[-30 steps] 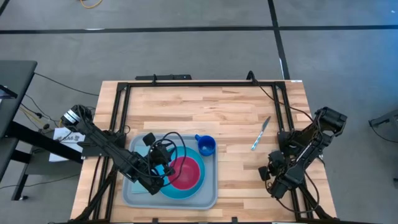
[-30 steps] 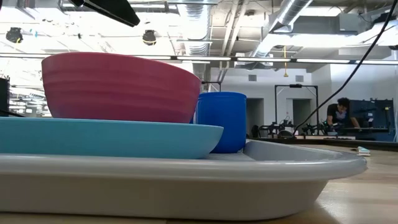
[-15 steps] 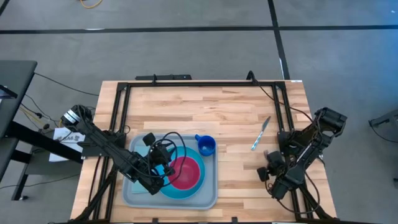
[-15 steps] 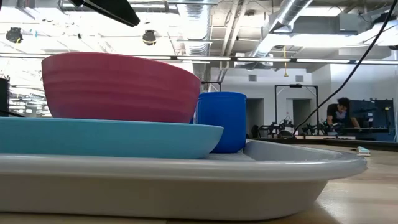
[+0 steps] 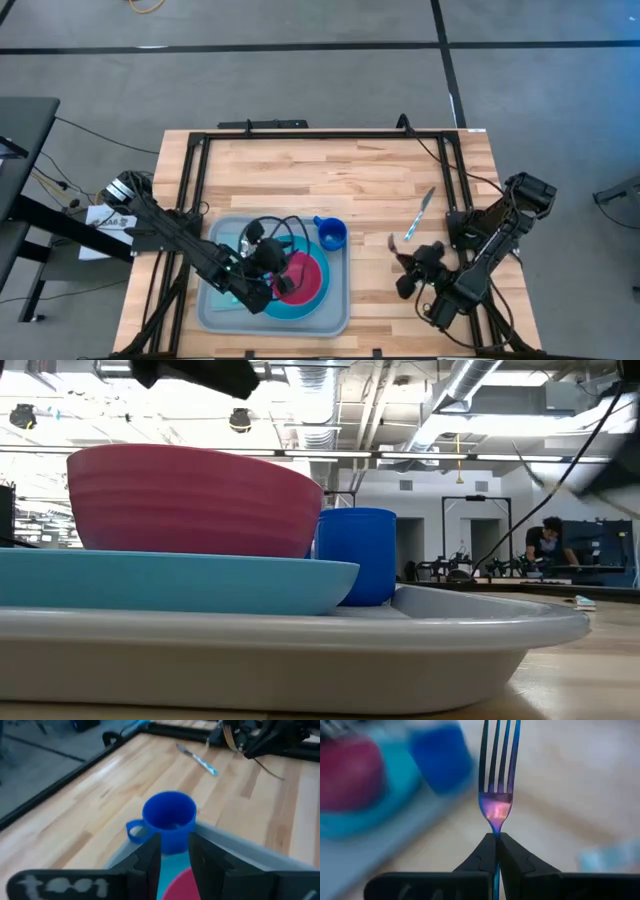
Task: Set up tray
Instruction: Put the blue fork beside the green spoon on the blue napkin on the gray serving tray
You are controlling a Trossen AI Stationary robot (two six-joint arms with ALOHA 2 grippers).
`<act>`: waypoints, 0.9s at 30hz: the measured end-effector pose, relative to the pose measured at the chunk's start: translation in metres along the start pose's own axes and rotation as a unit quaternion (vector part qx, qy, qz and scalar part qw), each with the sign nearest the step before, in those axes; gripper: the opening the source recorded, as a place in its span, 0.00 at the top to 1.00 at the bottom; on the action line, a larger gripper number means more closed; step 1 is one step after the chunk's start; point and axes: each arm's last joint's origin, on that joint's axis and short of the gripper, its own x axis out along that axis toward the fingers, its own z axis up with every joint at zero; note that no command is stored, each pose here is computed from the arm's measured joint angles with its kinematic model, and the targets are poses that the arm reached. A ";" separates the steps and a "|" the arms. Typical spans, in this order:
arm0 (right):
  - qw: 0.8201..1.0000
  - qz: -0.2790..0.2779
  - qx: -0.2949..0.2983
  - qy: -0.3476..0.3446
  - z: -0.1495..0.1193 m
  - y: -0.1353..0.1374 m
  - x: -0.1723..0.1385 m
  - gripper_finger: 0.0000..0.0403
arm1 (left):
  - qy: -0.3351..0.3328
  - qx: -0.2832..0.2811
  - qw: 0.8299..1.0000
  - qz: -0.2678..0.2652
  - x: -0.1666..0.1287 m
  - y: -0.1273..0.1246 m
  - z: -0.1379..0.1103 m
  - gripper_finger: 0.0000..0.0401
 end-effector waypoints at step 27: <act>0.930 -0.070 -0.276 -0.230 0.074 0.068 0.050 0.99 | -0.215 -0.086 0.972 -0.028 0.096 -0.054 0.014 0.78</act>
